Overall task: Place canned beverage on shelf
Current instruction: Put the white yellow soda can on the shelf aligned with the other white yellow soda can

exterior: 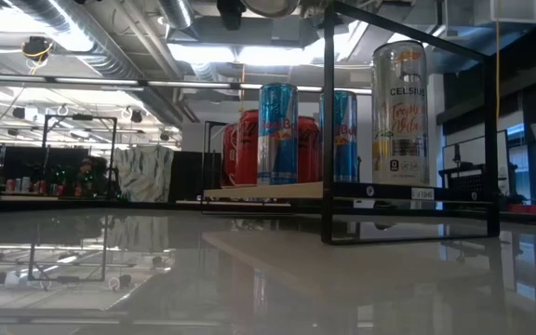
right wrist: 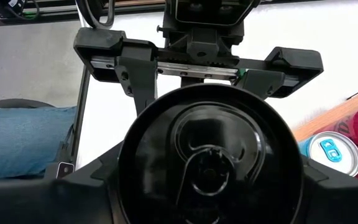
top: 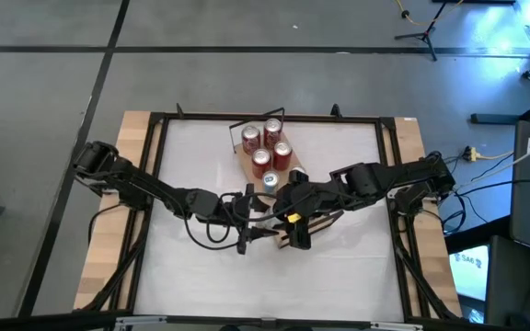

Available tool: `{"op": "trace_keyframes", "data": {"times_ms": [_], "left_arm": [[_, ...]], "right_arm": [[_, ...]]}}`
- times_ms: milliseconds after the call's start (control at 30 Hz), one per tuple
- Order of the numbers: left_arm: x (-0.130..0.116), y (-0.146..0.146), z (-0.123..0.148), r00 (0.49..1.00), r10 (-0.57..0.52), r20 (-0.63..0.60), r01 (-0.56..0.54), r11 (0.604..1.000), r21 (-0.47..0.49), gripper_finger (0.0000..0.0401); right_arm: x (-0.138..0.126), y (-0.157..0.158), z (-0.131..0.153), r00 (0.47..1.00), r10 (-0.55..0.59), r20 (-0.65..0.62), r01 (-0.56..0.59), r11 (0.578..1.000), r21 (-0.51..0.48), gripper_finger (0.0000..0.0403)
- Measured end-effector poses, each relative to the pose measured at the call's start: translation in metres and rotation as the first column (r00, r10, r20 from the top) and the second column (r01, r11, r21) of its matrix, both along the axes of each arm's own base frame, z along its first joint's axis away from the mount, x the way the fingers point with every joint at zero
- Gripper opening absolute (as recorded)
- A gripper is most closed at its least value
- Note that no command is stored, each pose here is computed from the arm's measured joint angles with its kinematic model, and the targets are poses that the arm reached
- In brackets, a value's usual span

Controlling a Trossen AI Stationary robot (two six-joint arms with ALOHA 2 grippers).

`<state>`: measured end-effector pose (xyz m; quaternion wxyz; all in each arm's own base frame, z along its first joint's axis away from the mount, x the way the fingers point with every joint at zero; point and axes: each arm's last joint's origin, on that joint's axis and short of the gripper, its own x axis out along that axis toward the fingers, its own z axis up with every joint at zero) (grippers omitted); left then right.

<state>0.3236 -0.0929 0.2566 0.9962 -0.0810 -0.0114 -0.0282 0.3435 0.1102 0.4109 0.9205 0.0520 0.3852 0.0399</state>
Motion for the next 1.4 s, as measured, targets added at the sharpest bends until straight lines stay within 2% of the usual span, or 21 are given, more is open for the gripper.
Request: {"op": "trace_keyframes", "data": {"times_ms": [133,367,533,700,800,967,1133,1400], "left_arm": [[0.0,0.0,0.0,1.0,-0.001,0.0,0.001,1.0,0.0,0.0241],[0.0,0.0,-0.001,1.0,-0.006,-0.008,0.006,1.0,0.006,0.0241],[0.0,0.0,-0.001,1.0,0.007,-0.008,-0.007,1.0,0.003,0.0241],[0.0,0.001,0.0,0.999,0.032,0.001,-0.032,0.999,0.009,0.0241],[0.0,0.002,-0.001,0.998,0.058,0.002,-0.058,0.997,0.049,0.0241],[0.0,0.004,0.001,0.993,0.113,0.025,-0.115,0.988,0.103,0.0241],[0.011,0.012,-0.003,0.987,0.107,0.117,-0.118,0.989,0.086,0.0241],[0.034,0.032,-0.035,0.978,0.091,0.186,-0.099,0.995,0.034,0.0241]], "right_arm": [[0.0,0.0,0.0,1.0,0.006,0.0,-0.006,1.0,0.007,0.027],[0.001,0.001,0.001,1.0,0.021,0.011,-0.021,1.0,0.021,0.0349],[-0.002,0.0,0.004,1.0,0.026,0.017,-0.027,0.999,0.019,0.0382],[-0.017,-0.005,0.02,0.997,0.045,0.064,-0.046,0.999,0.01,0.0389],[-0.032,-0.007,0.035,0.99,0.084,0.116,-0.082,0.996,-0.022,0.0389],[-0.057,-0.001,0.049,0.977,0.086,0.195,-0.05,0.982,-0.185,0.039],[-0.077,0.009,0.042,0.977,0.097,0.19,-0.044,0.963,-0.266,0.039],[-0.096,0.009,0.013,0.973,0.084,0.214,-0.024,0.963,-0.267,0.039]]}}
